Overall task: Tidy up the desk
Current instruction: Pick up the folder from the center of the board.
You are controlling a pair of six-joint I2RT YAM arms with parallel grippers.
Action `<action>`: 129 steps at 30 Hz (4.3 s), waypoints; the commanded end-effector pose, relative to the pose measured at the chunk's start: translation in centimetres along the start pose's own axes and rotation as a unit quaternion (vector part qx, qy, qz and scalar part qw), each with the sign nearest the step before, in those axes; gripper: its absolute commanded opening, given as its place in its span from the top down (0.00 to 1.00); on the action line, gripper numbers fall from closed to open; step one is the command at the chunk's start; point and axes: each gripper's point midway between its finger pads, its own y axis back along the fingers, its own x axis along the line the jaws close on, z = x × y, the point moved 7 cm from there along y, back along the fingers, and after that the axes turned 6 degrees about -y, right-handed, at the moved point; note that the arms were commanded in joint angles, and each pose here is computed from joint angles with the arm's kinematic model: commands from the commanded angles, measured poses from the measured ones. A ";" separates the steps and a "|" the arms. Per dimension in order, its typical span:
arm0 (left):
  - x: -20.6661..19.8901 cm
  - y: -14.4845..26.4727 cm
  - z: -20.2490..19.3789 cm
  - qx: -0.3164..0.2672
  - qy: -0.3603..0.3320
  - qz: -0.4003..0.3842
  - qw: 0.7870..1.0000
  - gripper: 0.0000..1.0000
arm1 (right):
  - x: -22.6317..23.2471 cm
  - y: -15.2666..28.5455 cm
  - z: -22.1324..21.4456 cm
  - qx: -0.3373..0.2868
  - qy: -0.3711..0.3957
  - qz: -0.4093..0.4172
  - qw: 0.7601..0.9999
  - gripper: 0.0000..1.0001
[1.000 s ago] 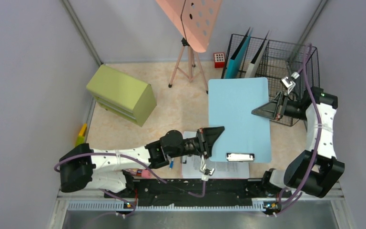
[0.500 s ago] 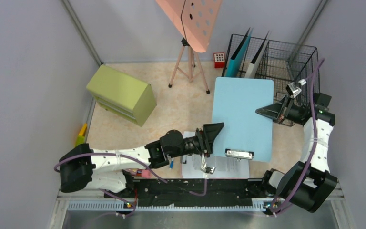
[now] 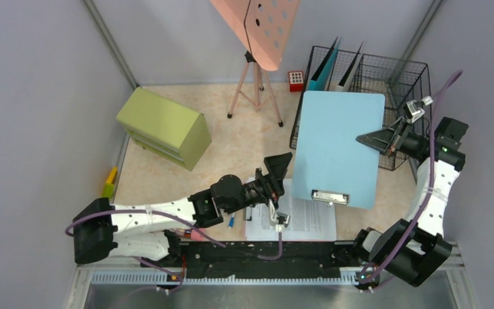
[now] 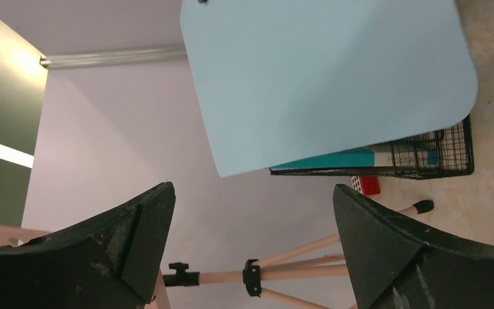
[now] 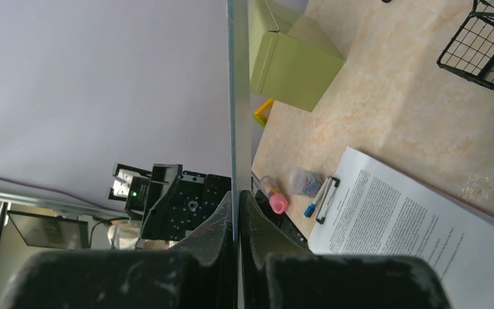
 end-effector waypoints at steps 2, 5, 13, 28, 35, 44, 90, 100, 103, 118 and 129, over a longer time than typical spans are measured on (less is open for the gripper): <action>2.0 2.0 -1.9 0.074 0.079 0.022 0.994 0.02 | 2.4 0.5 0.2 0.001 0.027 0.024 0.999 1.00; 3.0 2.6 -2.5 0.105 0.188 0.002 0.977 0.02 | 2.4 0.6 0.0 -0.001 0.028 0.024 0.999 1.00; 6.9 5.2 -3.2 0.158 0.369 -0.119 0.908 0.02 | 2.4 1.1 0.6 -0.014 0.050 0.018 0.998 1.00; 11.9 10.5 -10.6 0.320 0.620 -0.103 0.709 0.04 | 5.9 0.9 3.4 -0.076 0.117 -0.018 0.990 1.00; 9.0 7.9 -8.8 0.182 0.745 -0.060 0.638 0.03 | 5.5 0.8 3.2 -0.083 0.085 -0.023 0.993 1.00; 6.2 4.0 -8.6 0.009 0.876 -0.081 0.476 0.02 | 3.5 0.7 2.4 -0.090 0.047 -0.028 0.994 1.00; -1.3 -4.1 -1.3 -0.159 0.939 -0.196 0.235 0.51 | 2.6 0.5 0.6 -0.103 -0.004 -0.019 0.995 1.00; -0.2 -3.6 -1.2 -0.174 0.939 -0.198 0.223 1.00 | 1.8 0.5 0.4 -0.101 0.002 -0.021 0.995 1.00; 0.3 -3.1 -1.1 -0.178 0.940 -0.192 0.218 1.00 | 1.8 0.5 0.4 -0.099 0.009 -0.031 0.995 1.00; 2.0 -0.6 -1.3 -0.187 0.946 -0.160 0.210 1.00 | 2.0 1.4 1.4 -0.120 0.064 -0.116 0.984 0.16; -0.5 -0.8 -0.9 -0.132 0.957 -0.177 0.189 1.00 | 7.2 3.9 7.0 -0.185 0.167 -0.227 0.941 0.14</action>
